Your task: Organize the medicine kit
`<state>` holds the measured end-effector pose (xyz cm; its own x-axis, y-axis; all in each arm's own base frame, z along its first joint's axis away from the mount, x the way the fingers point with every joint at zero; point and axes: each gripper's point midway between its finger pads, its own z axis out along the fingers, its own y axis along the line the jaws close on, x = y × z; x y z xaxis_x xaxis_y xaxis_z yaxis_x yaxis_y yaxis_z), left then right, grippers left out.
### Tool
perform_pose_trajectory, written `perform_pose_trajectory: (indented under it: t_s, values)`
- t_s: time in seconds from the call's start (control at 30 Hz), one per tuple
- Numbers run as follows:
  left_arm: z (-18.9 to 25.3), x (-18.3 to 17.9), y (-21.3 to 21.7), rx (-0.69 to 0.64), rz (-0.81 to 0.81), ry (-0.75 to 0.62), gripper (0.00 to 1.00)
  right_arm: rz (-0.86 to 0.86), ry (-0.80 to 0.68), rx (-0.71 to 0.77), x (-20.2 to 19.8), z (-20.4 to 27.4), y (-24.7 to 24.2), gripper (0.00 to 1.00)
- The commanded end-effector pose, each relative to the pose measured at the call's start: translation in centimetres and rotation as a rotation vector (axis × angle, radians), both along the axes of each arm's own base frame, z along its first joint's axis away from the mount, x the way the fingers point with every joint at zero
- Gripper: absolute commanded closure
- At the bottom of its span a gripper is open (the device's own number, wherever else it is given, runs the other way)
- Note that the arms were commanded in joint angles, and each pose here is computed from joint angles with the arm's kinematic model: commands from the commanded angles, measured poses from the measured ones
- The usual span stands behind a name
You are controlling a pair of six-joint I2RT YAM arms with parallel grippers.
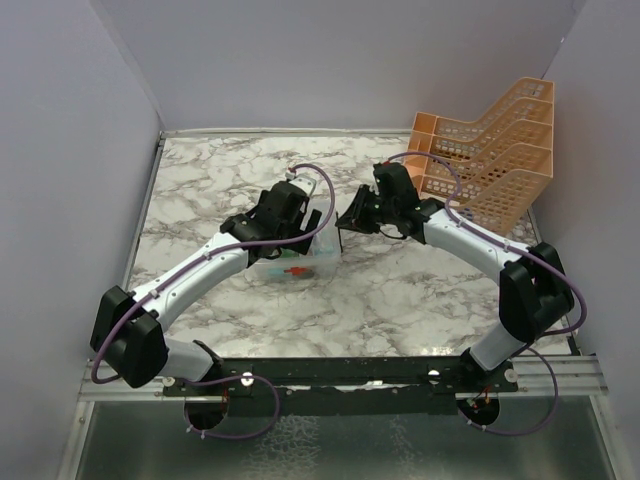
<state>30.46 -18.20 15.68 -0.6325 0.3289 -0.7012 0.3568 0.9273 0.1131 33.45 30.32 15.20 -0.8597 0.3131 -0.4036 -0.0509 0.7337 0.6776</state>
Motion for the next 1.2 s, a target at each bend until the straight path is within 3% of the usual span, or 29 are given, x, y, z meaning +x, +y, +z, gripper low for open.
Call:
perform_pose_trajectory:
  t_s: [0.0, 0.1, 0.4, 0.5, 0.63, 0.8, 1.17]
  values:
    - [-2.6, -1.2, 0.7, 0.064, -0.009, 0.101, 0.10, 0.057, -0.034, 0.052, -0.2, 1.8, 1.2, 0.82]
    - [-1.9, -0.9, 0.6, 0.059, -0.005, 0.087, 0.10, 0.040, -0.061, 0.019, 0.2, 2.1, 0.6, 0.77]
    - [5.9, 1.7, 0.0, -0.018, 0.043, -0.084, 0.01, 0.037, -0.190, -0.134, 2.0, 4.7, -1.2, 0.39]
    - [8.3, 2.7, 0.2, -0.048, 0.060, -0.135, 0.01, 0.070, -0.220, -0.166, 2.2, 4.9, -1.3, 0.31]
    - [10.6, 4.8, 2.8, -0.123, 0.170, -0.172, 0.01, 0.108, -0.236, -0.210, 2.6, 4.9, -1.0, 0.29]
    - [10.2, 6.5, 7.1, -0.310, 0.296, -0.106, 0.01, 0.156, -0.296, -0.280, 2.7, 5.6, 1.2, 0.29]
    - [1.2, 4.4, 13.4, -0.817, 0.525, 0.107, 0.05, 0.315, -0.422, -0.526, 1.5, 4.1, 9.0, 0.29]
